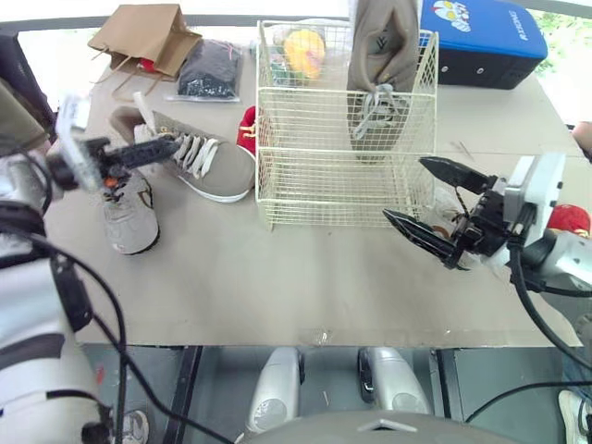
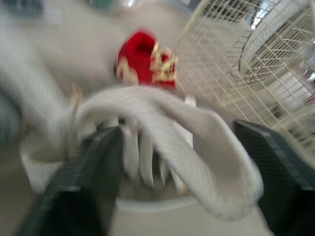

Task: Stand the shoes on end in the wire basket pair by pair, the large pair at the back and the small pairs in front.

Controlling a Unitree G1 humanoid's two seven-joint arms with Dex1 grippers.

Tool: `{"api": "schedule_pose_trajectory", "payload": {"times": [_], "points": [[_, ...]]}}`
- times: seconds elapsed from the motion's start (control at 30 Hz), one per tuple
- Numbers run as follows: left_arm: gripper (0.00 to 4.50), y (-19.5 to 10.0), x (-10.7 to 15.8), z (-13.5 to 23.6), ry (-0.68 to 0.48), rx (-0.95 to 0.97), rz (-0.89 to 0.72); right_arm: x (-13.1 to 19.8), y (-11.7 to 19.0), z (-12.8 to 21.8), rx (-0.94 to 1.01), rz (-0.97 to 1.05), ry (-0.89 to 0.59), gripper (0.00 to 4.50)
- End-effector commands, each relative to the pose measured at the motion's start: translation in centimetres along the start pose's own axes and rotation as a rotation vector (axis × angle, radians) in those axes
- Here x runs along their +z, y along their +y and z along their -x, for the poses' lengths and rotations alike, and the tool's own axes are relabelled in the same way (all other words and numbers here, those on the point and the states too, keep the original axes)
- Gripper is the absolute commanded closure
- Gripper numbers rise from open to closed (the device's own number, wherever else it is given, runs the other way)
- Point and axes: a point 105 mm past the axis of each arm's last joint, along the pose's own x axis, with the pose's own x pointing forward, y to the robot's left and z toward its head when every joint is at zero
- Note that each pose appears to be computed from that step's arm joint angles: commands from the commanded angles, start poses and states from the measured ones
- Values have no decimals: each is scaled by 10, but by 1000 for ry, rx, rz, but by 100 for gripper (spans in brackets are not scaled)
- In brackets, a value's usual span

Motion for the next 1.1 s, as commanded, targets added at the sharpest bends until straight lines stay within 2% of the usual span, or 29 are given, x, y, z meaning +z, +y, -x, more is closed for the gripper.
{"api": "schedule_pose_trajectory", "payload": {"times": [0.03,0.13,0.23,0.43,0.47,0.6,0.7,0.77,0.8,0.9,0.93,0.97,1.1], "points": [[33,3,-4,6,-91,141,169,6,4,-5,49,16,-40,3],[33,-8,-24,-11,-97,173,221,5,2,-8,67,8,-42,3],[33,-5,-40,-27,-137,276,304,4,1,-9,84,13,-32,3],[33,14,-42,-49,-314,467,439,6,1,-6,80,24,-19,3],[33,15,-40,-54,-350,460,484,6,2,-5,77,26,-18,3],[33,16,-41,-76,-376,424,582,7,2,-3,65,30,-10,3],[114,22,-42,-80,-403,405,670,8,3,-2,58,36,-6,3],[187,19,-42,-83,-392,375,677,8,3,-2,53,38,-6,3],[239,18,-42,-83,-395,364,683,8,3,-2,52,38,-5,3],[337,5,-21,-79,-489,253,674,7,3,-2,47,38,-4,3],[358,0,-12,-75,-532,219,650,7,3,-2,46,38,-4,3],[376,-9,9,-63,-639,182,611,7,3,-1,44,37,-5,3],[385,-42,72,-20,-931,181,455,9,2,1,34,30,-11,3]]}}
